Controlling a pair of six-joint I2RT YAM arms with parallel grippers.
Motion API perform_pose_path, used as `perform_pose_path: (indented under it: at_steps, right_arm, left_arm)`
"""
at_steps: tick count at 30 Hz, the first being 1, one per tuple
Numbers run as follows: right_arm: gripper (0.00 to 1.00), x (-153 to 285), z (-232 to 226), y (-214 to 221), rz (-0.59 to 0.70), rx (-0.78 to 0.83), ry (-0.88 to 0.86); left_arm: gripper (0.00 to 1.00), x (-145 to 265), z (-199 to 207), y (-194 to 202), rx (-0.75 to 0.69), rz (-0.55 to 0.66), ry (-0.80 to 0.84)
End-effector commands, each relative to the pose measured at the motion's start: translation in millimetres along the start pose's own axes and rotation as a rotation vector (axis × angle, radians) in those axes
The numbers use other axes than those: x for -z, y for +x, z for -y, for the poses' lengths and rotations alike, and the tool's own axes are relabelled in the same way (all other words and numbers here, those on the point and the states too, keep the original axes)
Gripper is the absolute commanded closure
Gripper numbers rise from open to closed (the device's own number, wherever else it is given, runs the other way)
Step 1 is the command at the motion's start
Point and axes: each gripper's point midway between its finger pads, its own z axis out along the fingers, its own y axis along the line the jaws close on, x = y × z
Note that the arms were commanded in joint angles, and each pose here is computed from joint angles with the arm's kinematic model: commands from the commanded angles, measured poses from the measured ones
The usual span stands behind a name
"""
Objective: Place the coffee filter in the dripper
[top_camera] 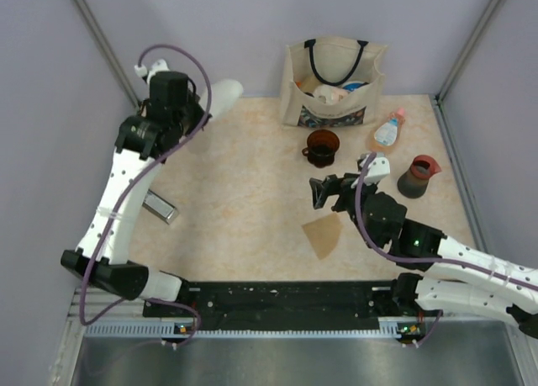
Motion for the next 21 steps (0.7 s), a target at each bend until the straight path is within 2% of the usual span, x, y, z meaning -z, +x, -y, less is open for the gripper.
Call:
perform_pose_path:
  at_steps: [1,8,13,21]
  right_arm:
    - [0.01,-3,24,-1,0.036,0.042,0.101]
    - [0.01,-6,36,11,0.01,0.096,0.15]
    - [0.01,-7,38,19,-0.017,0.126,0.155]
    - [0.01,-8,41,26,-0.032,0.143,0.166]
  left_arm:
    - [1.0,-29,-9,-56,-0.014,0.06,-0.038]
    - [1.0,-77,-45,-97,0.087,0.043,-0.068]
    - [1.0,-97,-80,-122,0.11,0.107,-0.134]
    - [1.0,-114,-88,-136,0.112,0.127,-0.102]
